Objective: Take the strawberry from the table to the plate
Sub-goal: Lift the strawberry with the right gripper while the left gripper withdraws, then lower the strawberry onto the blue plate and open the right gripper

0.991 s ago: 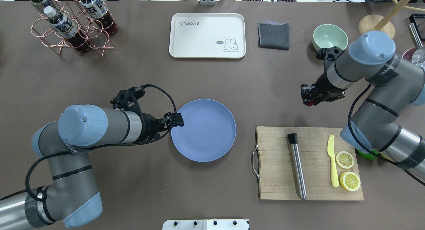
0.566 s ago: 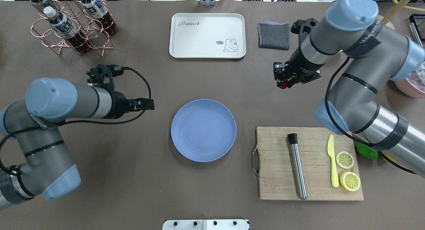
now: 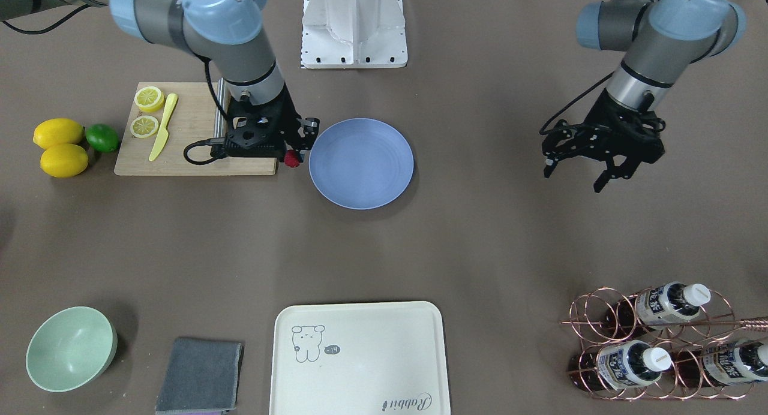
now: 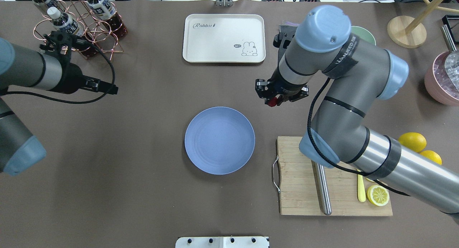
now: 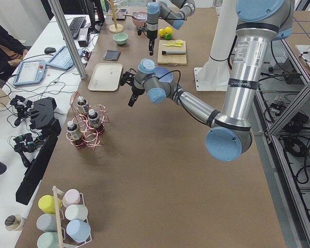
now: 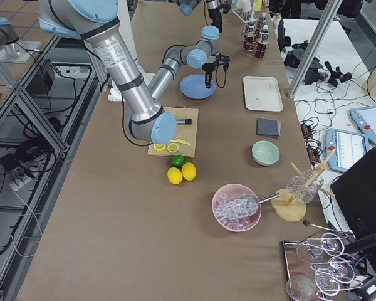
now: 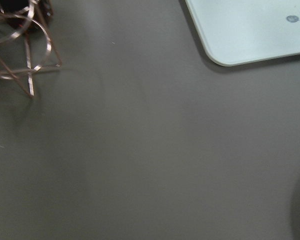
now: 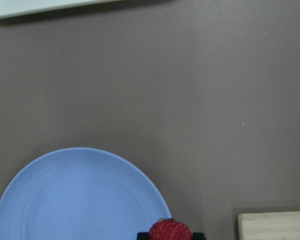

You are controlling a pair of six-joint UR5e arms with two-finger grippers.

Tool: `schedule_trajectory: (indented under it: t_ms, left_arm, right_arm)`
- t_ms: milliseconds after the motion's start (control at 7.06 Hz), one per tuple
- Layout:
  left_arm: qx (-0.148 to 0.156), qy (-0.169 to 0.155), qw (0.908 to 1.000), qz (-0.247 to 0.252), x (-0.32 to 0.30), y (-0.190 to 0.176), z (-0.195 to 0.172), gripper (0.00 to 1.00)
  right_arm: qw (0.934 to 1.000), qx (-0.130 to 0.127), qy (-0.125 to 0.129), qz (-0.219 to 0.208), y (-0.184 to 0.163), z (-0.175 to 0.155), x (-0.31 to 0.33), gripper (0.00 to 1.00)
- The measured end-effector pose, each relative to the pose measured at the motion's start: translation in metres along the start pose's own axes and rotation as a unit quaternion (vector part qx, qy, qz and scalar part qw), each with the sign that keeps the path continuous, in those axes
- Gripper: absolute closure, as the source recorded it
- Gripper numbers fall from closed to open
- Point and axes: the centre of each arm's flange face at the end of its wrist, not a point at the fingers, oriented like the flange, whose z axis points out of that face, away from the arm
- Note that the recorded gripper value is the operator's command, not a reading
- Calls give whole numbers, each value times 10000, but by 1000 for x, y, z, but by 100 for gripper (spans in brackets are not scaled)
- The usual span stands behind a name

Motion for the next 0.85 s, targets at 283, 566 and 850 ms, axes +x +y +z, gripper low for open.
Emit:
schedule_trajectory:
  t_ms: [283,566,850]
  left_arm:
    - [-126,-174,9993,-298,-59,-1,-2,2]
    - [-511,-4,9973,-519,-117,0,-11,2]
    - [-700,-44,9972,-253,-167,10,-28,2]
  right_arm:
    - [9999,17,119,-81,29,26,-31,100]
    - [9995,13,291,-152,38,53,-56,100]
    - [9989,61,388,-263,48,75,-71,100]
